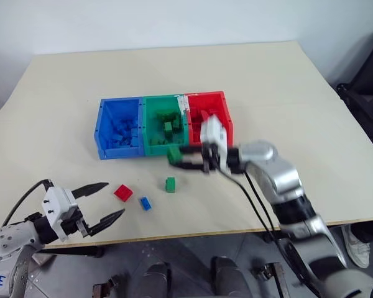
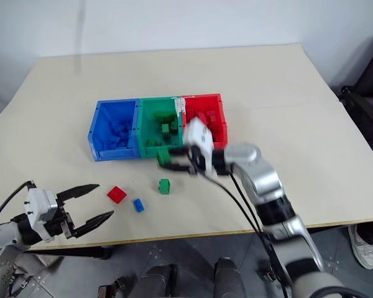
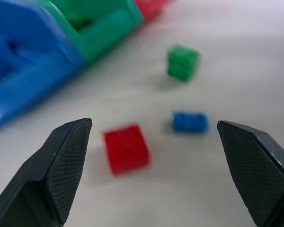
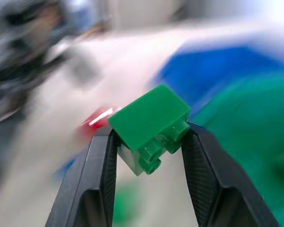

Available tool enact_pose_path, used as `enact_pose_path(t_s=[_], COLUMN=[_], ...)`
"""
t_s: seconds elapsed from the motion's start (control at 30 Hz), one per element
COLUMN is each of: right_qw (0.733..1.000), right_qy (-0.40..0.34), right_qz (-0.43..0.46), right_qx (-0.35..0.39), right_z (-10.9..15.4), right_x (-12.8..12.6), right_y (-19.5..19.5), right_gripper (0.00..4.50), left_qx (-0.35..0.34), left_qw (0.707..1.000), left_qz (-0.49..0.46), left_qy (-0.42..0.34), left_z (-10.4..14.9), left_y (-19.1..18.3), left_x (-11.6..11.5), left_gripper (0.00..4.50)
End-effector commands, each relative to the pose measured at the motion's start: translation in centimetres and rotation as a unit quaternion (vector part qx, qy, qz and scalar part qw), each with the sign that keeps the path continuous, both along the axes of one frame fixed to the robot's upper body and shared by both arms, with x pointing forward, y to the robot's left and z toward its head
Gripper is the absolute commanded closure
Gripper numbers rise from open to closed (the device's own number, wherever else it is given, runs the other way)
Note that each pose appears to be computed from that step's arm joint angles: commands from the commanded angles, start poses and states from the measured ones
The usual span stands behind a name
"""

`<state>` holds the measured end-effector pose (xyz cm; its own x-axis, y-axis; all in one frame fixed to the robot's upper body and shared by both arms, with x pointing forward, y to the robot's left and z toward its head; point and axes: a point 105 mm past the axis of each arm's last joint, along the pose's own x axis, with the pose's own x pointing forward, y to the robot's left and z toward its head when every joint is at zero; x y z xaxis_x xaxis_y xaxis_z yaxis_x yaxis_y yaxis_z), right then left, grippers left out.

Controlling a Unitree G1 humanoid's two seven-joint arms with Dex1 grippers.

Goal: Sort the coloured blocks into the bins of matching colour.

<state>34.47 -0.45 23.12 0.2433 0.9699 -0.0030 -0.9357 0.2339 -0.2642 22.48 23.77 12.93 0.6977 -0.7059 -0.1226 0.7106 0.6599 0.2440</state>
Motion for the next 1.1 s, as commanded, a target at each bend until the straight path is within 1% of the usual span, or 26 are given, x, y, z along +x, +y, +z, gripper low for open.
enact_pose_path(t_s=[0.03, 0.1, 0.17, 0.3, 0.43, 0.47, 0.57, 0.6, 0.63, 0.7, 0.73, 0.83, 0.93, 0.97, 1.03, 1.1], right_qw=[0.997, 0.993, 0.991, 0.991, 0.994, 0.996, 0.997, 0.997, 0.996, 0.995, 0.994, 0.997, 0.997, 0.996, 0.994, 0.995], right_qy=[-0.016, -0.023, -0.022, -0.029, -0.044, -0.051, -0.075, -0.073, -0.073, -0.065, -0.06, -0.016, -0.016, -0.027, -0.014, -0.017], right_qz=[-0.082, -0.117, -0.13, -0.128, -0.097, -0.074, -0.003, 0.025, 0.05, 0.077, 0.085, 0.058, 0.011, -0.001, -0.019, -0.04], right_qx=[0.006, 0.004, 0.003, 0.005, 0.009, 0.016, 0.029, 0.025, 0.018, -0.013, -0.02, -0.049, -0.075, -0.086, -0.105, -0.093], right_z=[0.3, 0.5, 0.4, 0.4, 0.7, 1.0, 1.3, 0.9, 0.2, -1.9, -2.6, -4.6, -6.4, -7.0, -8.4, -8.4], right_x=[3.4, 5.1, 6.0, 6.3, 5.4, 4.6, 2.0, 0.8, -0.5, -2.9, -3.8, -5.4, -6.9, -7.5, -8.6, -9.1], right_y=[0.3, 0.8, 1.3, 1.6, 1.3, 1.1, 0.0, -0.9, -2.4, -6.3, -7.5, -10.8, -14.0, -14.8, -16.1, -16.9], right_gripper=[2.93, 2.93, 2.93, 1.51, 0.13, 0.02, 0.02, 0.02, 0.02, 0.02, 0.02, 0.02, 0.02, 0.02, 0.02, 0.02], left_qx=[0.0, 0.001, 0.0, 0.0, -0.003, -0.004, -0.007, -0.006, -0.002, 0.034, 0.049, 0.045, 0.068, 0.07, 0.072, 0.068], left_qw=[1.0, 0.999, 0.999, 0.999, 0.999, 0.999, 1.0, 1.0, 1.0, 0.999, 0.998, 0.998, 0.998, 0.997, 0.997, 0.996], left_qz=[0.025, 0.034, 0.038, 0.038, 0.036, 0.033, 0.023, 0.022, 0.019, 0.026, 0.03, 0.032, 0.001, -0.003, -0.02, -0.049], left_qy=[-0.009, -0.008, -0.009, -0.014, -0.012, -0.008, -0.005, -0.006, -0.006, -0.006, -0.006, -0.016, 0.007, 0.008, 0.013, 0.016], left_z=[0.3, 0.0, -0.1, -0.1, -0.2, -0.3, -0.4, -0.3, -0.3, -0.5, -0.5, 0.4, 0.4, 0.5, 0.6, 0.7], left_y=[1.0, 1.3, 1.4, 1.2, 1.0, 0.9, 0.6, 0.7, 0.8, 1.7, 2.1, 2.9, 3.3, 3.6, 3.6, 2.6], left_x=[-0.5, -0.6, -0.6, -0.5, -0.4, -0.4, -0.4, -0.2, 0.0, 0.8, 1.1, 1.9, 1.9, 2.1, 2.4, 2.9], left_gripper=[0.0, 0.0, 0.0, 0.0, 0.0, 0.0, 0.0, 0.0, 0.0, 0.0, 0.0, 0.0, 0.0, 0.0, 0.0, 0.0])
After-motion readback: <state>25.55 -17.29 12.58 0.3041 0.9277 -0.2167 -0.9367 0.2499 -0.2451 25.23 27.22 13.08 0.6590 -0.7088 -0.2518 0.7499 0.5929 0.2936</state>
